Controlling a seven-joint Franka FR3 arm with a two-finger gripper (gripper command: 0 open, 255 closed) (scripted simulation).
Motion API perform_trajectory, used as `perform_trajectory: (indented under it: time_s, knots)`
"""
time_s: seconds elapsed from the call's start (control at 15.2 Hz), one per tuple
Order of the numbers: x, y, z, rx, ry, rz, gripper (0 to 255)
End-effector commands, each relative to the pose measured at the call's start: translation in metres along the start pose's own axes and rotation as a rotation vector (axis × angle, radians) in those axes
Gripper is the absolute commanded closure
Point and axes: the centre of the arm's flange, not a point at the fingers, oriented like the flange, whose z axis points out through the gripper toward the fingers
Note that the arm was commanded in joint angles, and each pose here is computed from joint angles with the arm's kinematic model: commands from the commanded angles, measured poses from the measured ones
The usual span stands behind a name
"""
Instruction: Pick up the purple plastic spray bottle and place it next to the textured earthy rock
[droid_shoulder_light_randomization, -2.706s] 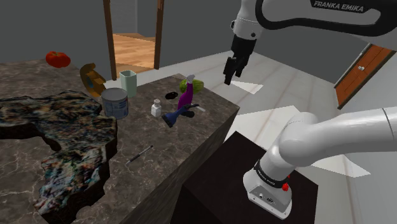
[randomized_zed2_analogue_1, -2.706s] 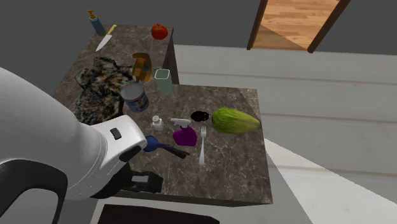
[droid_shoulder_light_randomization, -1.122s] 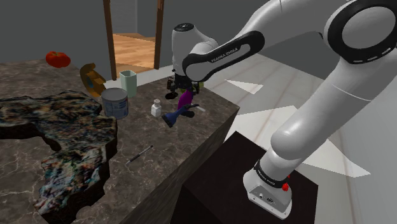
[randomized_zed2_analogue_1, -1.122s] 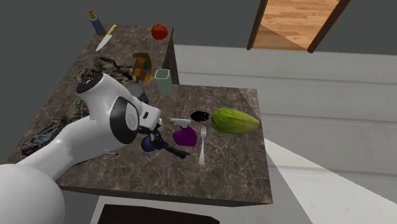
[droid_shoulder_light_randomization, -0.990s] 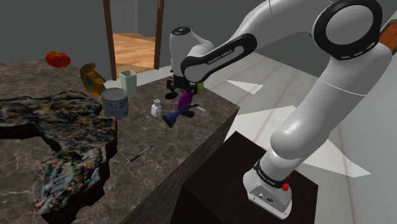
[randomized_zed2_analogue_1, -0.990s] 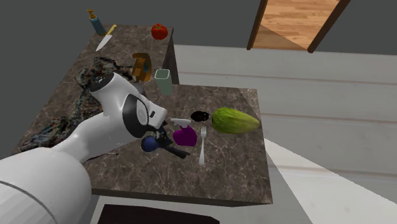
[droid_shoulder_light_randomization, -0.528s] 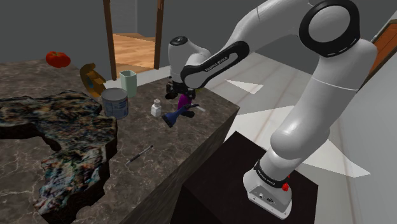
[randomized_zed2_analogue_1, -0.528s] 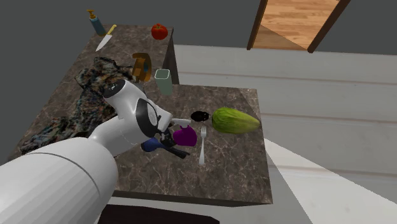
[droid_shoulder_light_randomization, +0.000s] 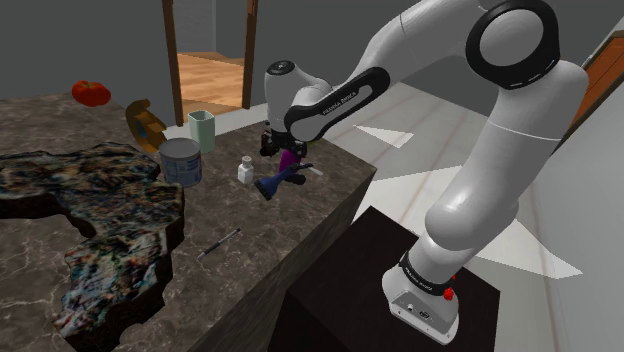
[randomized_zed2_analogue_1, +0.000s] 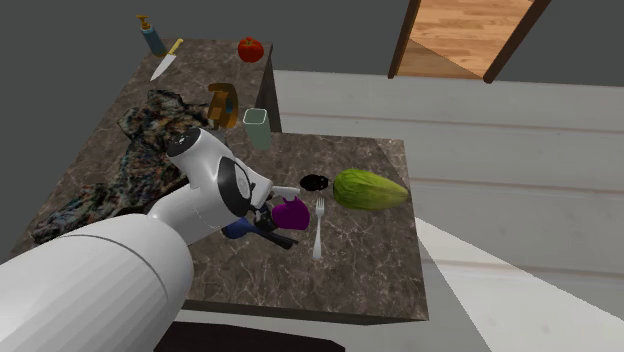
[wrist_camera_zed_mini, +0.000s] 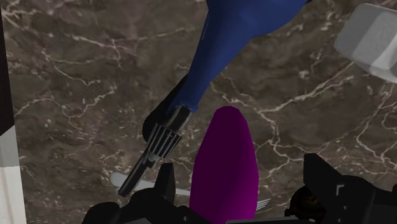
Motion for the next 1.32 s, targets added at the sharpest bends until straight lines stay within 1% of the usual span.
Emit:
perform_trajectory:
  time_s: [0.0,0.07,0.66,1.25]
  knots:
    - [0.0,0.0,0.0,0.0,0.0,0.0,0]
    - [0.0,0.0,0.0,0.0,0.0,0.0,255]
    - [0.0,0.0,0.0,0.0,0.0,0.0,255]
    - [0.015,0.004,-0.045,0.0,0.0,0.0,255]
